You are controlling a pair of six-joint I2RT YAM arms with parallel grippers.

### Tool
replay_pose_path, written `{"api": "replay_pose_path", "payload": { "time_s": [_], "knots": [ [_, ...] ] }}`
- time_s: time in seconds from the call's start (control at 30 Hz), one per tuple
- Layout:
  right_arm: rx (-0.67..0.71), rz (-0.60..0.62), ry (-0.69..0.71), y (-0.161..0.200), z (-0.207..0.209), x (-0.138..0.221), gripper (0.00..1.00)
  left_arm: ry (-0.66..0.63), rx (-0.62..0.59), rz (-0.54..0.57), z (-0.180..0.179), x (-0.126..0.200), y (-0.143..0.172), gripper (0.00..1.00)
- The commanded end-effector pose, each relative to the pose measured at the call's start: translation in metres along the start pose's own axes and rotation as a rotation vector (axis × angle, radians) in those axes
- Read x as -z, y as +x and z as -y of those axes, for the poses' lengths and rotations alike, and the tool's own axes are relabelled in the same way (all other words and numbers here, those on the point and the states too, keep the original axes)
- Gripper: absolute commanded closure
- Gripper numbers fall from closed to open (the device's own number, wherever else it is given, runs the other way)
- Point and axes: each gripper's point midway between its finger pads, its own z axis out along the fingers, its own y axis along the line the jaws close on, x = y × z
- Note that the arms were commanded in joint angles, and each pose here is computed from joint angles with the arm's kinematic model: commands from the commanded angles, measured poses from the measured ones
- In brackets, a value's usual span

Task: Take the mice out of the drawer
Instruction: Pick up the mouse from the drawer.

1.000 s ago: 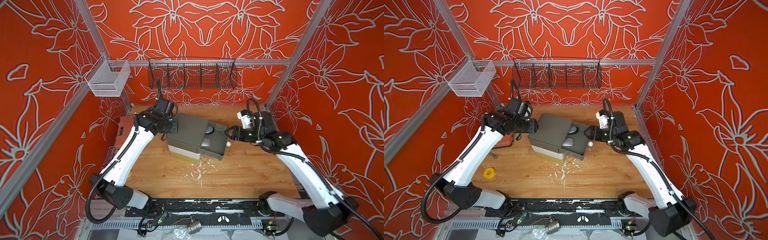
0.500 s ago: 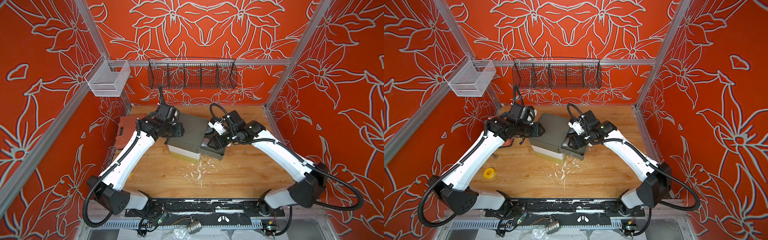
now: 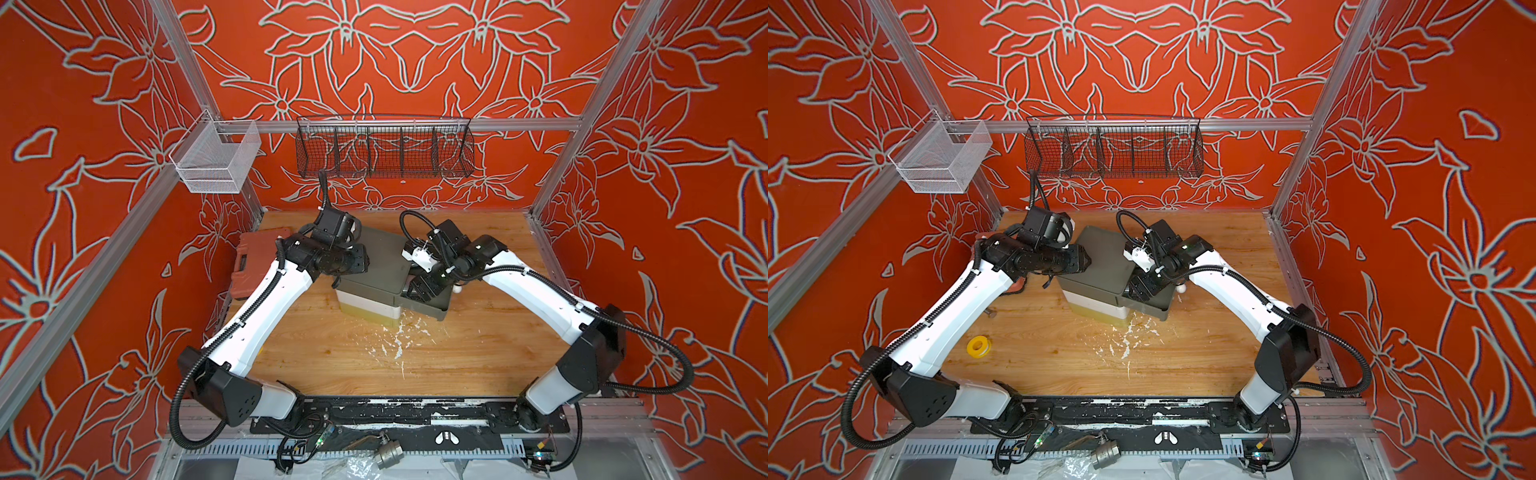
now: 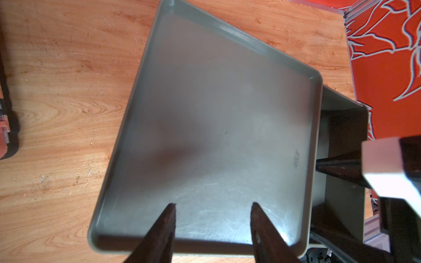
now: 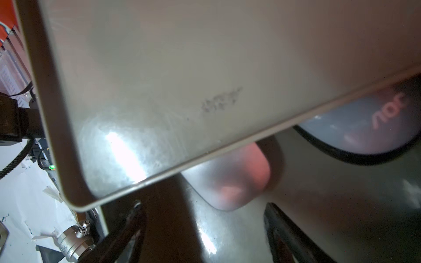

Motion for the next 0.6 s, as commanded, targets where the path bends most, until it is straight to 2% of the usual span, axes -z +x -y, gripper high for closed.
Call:
{"api": "replay_pose_path", "payload": {
  "time_s": [0.0, 0.17, 0.43, 0.57],
  "knots": [
    [0.039, -0.030, 0.010, 0.001, 0.001, -0.006, 0.15, -0.022, 0.019, 0.007, -0.003, -0.004, -0.003, 0.49],
    [0.013, -0.051, 0.106, 0.001, 0.019, -0.009, 0.19, -0.048, 0.022, 0.013, -0.007, -0.005, -0.004, 0.50],
    [-0.063, -0.016, 0.303, -0.002, 0.054, 0.015, 0.22, -0.046, 0.026, 0.009, -0.006, -0.007, -0.004, 0.50],
    [-0.033, -0.013, 0.230, 0.000, 0.041, 0.020, 0.22, -0.057, 0.027, 0.010, -0.008, -0.007, -0.005, 0.50]
  ]
}}
